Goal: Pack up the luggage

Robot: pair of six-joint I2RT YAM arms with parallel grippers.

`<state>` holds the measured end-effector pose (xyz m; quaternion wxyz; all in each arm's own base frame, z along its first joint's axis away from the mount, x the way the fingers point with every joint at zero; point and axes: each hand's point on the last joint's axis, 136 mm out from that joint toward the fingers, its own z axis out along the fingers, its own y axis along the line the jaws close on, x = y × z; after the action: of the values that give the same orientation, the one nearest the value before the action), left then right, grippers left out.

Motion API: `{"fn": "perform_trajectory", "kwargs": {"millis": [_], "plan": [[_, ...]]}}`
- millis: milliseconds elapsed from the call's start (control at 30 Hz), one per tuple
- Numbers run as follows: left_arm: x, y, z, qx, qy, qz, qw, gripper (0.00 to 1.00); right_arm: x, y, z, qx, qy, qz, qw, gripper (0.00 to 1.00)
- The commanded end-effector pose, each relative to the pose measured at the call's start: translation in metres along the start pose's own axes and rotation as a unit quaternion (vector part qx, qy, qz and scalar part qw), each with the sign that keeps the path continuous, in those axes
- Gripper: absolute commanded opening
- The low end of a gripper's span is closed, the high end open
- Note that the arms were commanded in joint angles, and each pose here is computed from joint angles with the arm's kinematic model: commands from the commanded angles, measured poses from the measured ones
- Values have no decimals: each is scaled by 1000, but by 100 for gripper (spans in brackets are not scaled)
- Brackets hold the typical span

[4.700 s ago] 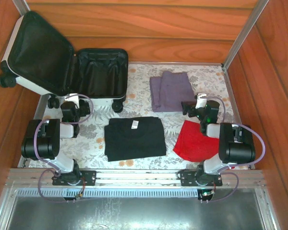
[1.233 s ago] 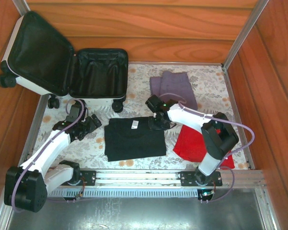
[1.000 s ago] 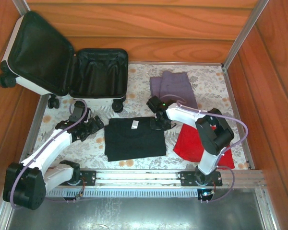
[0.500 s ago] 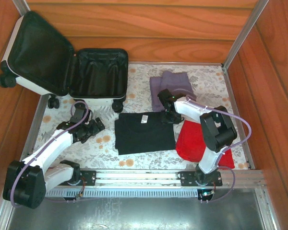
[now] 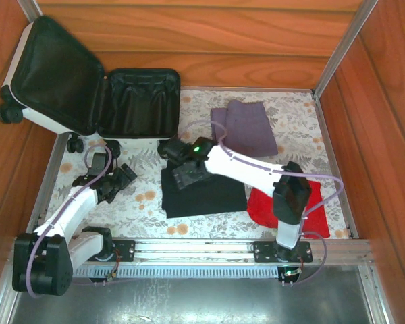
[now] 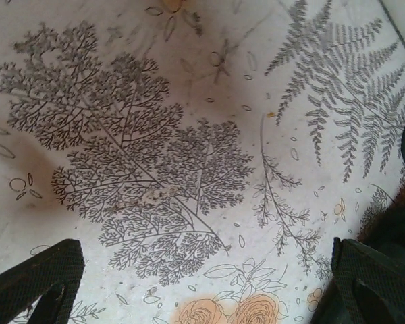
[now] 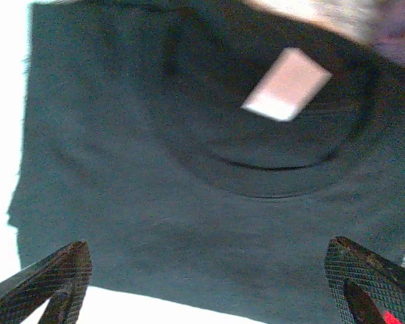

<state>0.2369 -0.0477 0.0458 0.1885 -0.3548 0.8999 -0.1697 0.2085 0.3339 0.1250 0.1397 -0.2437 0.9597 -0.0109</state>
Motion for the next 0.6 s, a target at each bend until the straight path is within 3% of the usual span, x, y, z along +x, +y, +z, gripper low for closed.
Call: {"fn": "perform_trajectory", "kwargs": {"millis": [0, 200, 400, 567], "plan": [[7, 5, 1, 13, 17, -45, 999, 100, 21, 36, 14, -1, 40, -11, 999, 95], [12, 26, -2, 29, 8, -104, 994, 100, 42, 86, 43, -10, 69, -53, 996, 92], [13, 41, -12, 41, -19, -137, 990, 100, 50, 99, 61, -16, 77, -72, 994, 83], [19, 44, -10, 39, -8, -141, 989, 100, 50, 104, 71, -6, 75, -83, 994, 80]]}}
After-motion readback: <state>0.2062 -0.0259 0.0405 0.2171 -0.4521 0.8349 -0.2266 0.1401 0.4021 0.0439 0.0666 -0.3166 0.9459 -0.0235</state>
